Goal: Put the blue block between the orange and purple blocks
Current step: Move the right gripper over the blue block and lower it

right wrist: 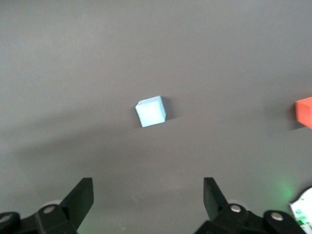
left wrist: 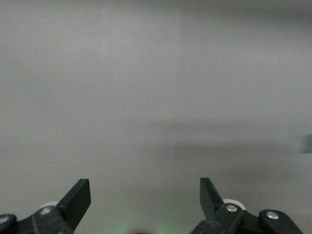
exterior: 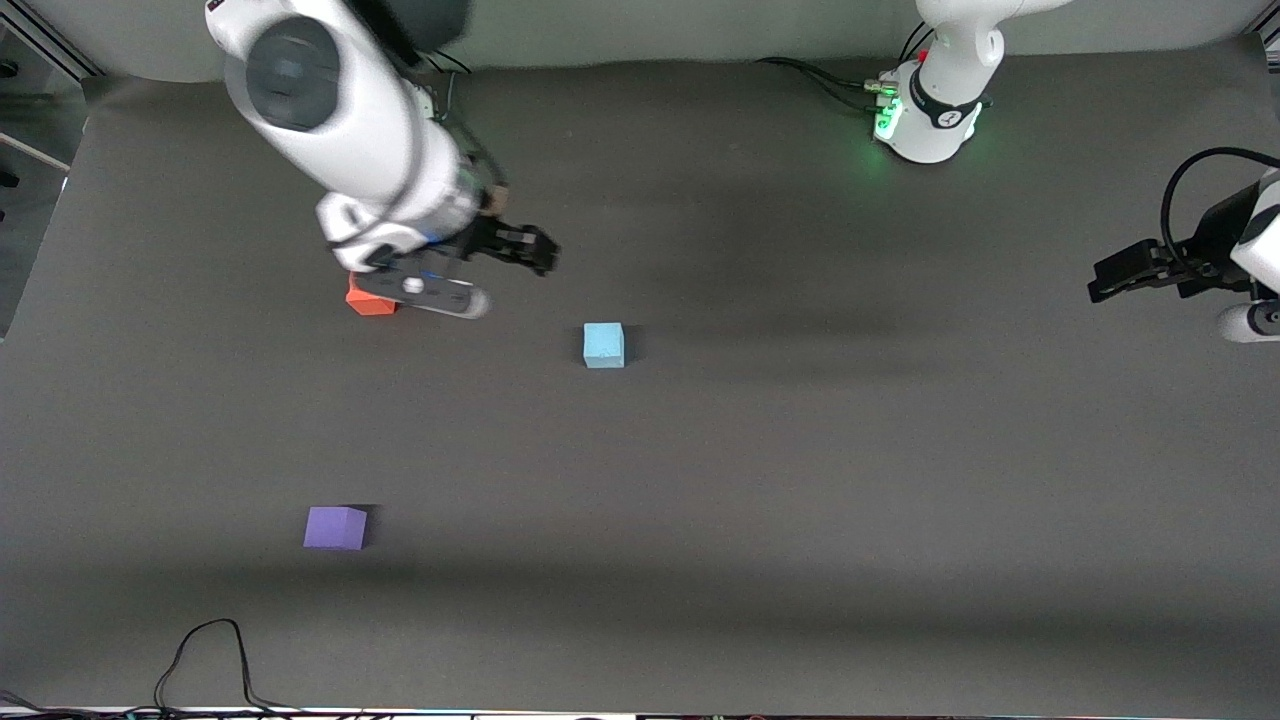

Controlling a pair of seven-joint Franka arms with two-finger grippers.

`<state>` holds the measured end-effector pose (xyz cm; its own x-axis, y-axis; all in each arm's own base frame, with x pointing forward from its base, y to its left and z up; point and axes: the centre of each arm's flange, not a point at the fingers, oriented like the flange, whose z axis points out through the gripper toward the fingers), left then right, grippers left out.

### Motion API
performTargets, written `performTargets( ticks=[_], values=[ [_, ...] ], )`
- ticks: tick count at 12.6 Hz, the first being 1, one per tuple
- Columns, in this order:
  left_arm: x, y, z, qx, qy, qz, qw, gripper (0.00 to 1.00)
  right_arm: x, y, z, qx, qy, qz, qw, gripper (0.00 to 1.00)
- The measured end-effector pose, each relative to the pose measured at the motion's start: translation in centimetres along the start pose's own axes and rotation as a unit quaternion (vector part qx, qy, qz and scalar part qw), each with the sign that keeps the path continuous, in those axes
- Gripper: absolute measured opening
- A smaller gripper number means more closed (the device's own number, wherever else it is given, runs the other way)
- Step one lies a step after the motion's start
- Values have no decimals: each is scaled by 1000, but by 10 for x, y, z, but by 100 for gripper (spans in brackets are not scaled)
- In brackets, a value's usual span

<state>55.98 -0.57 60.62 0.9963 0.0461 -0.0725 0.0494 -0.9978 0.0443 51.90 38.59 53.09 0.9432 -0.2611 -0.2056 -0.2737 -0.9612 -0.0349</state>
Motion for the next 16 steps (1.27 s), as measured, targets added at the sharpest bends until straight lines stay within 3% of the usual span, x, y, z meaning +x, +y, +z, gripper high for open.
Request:
performTargets(
  ticks=[4,7,10,16],
  values=[
    [-10,-11,-13,3,13,2,1000,100,-10,-46,139,-37,-17,-31,999,100],
    [-14,-11,-20,3,21,12,1000,100,-17,-42,221,-61,-19,-67,996,100],
    [-14,-5,-22,3,27,19,999,100,5,-28,274,-79,-23,-105,991,100],
    [-14,11,-22,9,27,34,999,100,31,-27,333,-67,-1,-117,991,100]
  ],
)
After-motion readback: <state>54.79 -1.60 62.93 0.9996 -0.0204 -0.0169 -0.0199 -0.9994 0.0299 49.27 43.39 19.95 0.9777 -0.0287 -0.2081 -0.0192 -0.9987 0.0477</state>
